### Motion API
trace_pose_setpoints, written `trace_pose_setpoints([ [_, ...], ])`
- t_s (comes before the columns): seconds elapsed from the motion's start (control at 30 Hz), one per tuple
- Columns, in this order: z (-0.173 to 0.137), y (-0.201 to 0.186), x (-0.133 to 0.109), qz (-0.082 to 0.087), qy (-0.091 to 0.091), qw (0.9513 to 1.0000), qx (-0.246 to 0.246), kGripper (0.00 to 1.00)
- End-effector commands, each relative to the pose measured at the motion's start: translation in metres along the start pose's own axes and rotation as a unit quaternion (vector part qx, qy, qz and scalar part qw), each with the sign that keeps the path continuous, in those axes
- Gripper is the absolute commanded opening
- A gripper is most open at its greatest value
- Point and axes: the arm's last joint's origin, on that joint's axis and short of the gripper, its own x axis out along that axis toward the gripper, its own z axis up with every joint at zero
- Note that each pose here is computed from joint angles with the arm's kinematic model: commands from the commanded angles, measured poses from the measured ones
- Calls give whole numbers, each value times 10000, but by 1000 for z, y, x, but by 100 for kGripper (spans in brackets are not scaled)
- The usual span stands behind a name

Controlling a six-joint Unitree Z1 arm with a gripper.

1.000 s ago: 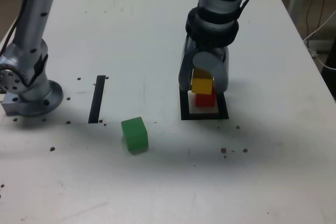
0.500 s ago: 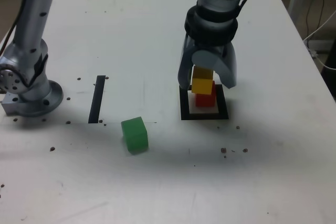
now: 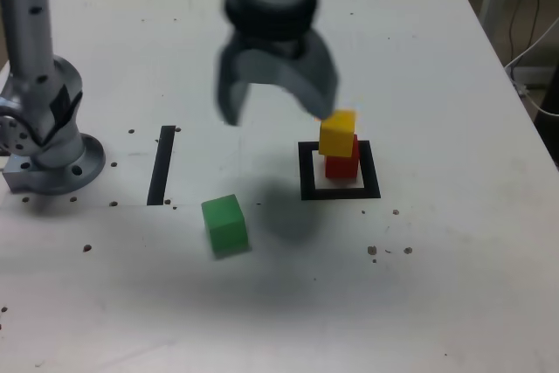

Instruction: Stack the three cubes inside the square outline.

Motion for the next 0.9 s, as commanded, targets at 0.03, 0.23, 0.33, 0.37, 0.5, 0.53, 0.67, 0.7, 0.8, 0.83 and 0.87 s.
trace_pose_setpoints([
  [0.03,-22,-18,4,-40,163,9997,-190,99],
  [0.23,-41,-49,18,-247,199,9961,-820,99],
  [0.33,-41,-65,31,-378,35,9930,-1116,99],
  [0.37,-41,-69,36,-418,1,9917,-1212,99],
  [0.5,-42,-80,54,-493,31,9857,-1609,99],
  [0.53,-42,-81,56,-495,68,9846,-1678,99],
  [0.67,-41,-83,62,-515,188,9815,-1835,99],
  [0.7,-40,-84,63,-523,204,9810,-1856,99],
  [0.8,-35,-84,68,-556,233,9796,-1916,98],
  [0.83,-33,-85,71,-564,243,9792,-1935,97],
  [0.87,-30,-85,73,-573,256,9787,-1954,97],
])
